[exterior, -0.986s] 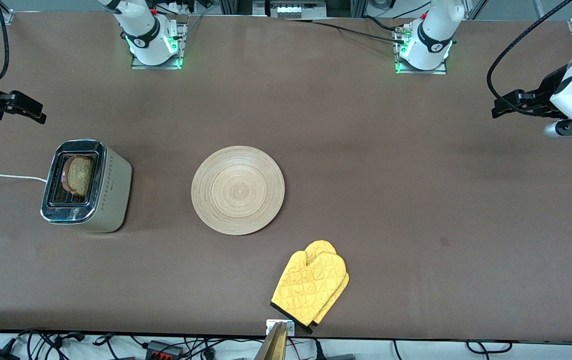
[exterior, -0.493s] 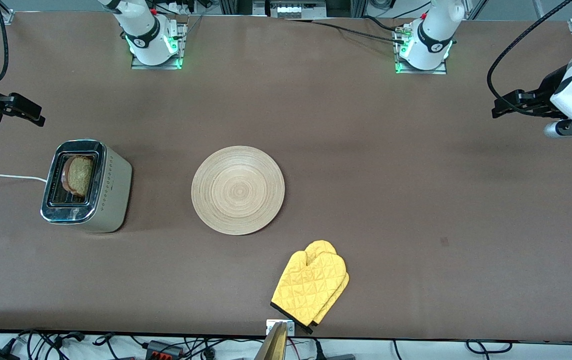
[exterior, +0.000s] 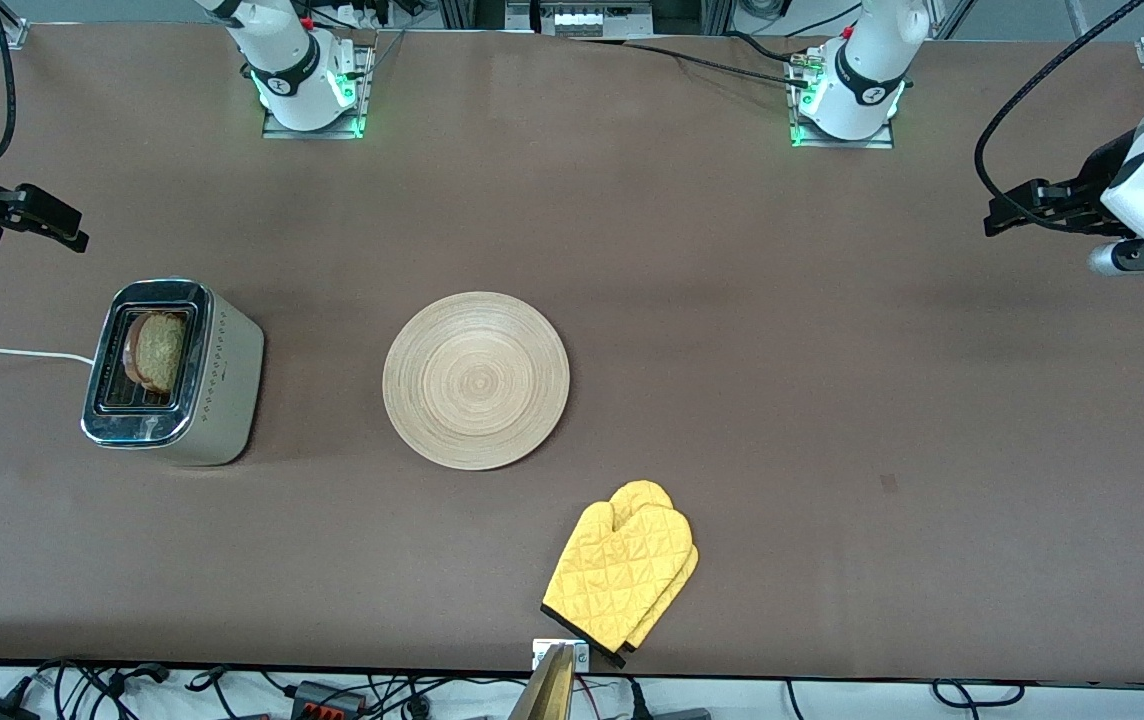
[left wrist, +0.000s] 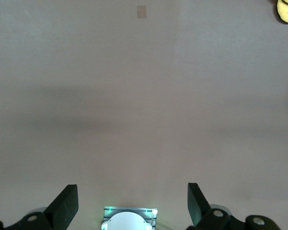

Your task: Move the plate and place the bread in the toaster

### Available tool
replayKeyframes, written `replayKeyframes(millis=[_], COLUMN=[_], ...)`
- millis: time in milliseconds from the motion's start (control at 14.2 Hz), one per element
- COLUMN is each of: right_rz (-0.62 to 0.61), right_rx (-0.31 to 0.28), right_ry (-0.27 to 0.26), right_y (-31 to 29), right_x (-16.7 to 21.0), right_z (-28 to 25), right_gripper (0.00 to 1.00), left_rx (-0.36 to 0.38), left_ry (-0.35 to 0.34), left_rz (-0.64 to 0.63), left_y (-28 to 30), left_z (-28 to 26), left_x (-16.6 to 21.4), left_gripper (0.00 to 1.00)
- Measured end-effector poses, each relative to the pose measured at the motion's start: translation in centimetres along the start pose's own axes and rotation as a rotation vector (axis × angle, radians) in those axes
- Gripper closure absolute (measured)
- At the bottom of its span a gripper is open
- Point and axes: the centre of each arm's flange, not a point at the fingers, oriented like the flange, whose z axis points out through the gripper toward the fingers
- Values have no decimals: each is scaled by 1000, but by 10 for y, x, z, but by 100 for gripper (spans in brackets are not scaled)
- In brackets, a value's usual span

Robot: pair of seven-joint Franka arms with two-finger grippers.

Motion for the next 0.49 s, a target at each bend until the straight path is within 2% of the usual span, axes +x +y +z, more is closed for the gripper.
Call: replayKeyframes(millis=[493], right_rz=[-3], right_rx=[0], right_ry=[0], right_y=[-1], right_x=[0], right_z=[0], right_gripper=[0], left_rx=[7], left_ry=[1], left_rz=[-2], left_y=[-2], left_z=[0], left_x=[0], left_gripper=[0])
